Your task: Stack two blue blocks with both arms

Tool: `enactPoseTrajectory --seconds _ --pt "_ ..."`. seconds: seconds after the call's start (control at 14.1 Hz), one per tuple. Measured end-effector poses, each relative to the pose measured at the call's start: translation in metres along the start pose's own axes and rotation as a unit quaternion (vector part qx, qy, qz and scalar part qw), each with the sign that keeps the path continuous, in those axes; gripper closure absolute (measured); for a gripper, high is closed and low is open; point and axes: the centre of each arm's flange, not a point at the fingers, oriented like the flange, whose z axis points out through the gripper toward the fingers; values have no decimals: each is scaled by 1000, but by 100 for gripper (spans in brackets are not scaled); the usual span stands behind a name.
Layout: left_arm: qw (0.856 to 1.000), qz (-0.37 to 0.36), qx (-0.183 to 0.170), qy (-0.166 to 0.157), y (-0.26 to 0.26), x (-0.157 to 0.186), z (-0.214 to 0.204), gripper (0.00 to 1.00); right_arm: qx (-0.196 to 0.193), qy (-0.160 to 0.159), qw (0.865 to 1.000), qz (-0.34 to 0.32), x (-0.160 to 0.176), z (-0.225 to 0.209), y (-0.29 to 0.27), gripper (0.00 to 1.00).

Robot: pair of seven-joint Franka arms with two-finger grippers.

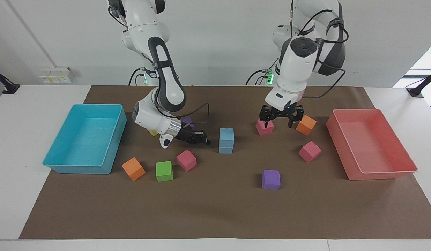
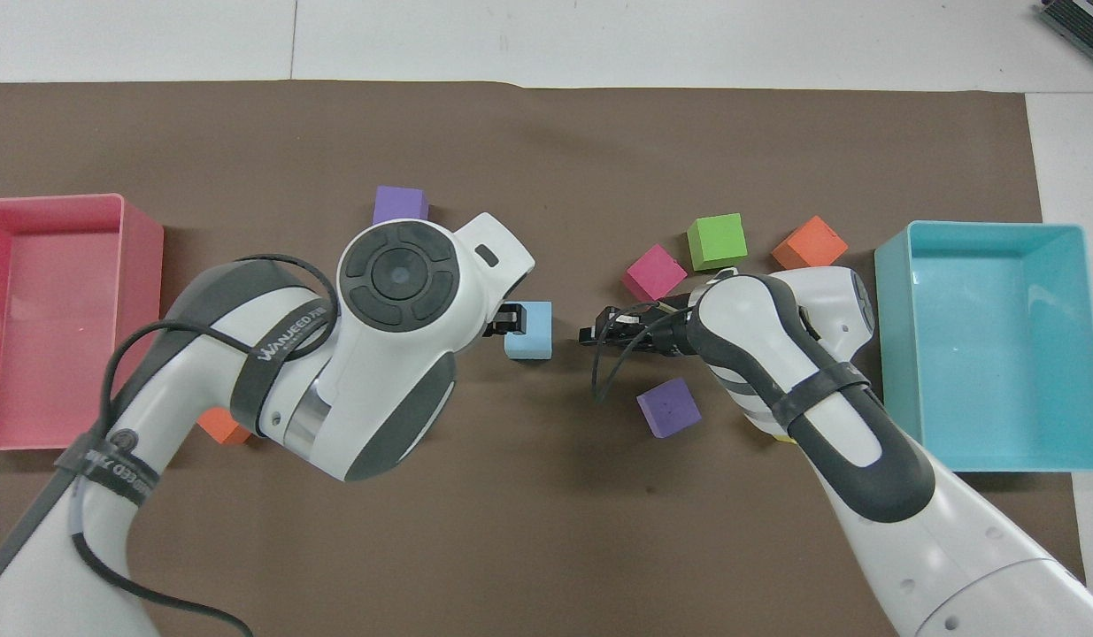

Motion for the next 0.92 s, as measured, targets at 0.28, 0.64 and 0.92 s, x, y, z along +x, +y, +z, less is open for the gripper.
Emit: enactPoseTrajectory --seconds 0.28,0.64,0.92 --pt "999 31 5 -25 -74 -14 -47 0 6 7 1000 13 0 -10 -11 47" --pt "998 40 -26 -48 -128 -29 -124 0 12 18 999 35 0 -26 -24 0" --pt "997 58 -27 -48 -146 -38 -165 0 -39 24 998 41 -1 -53 -39 0"
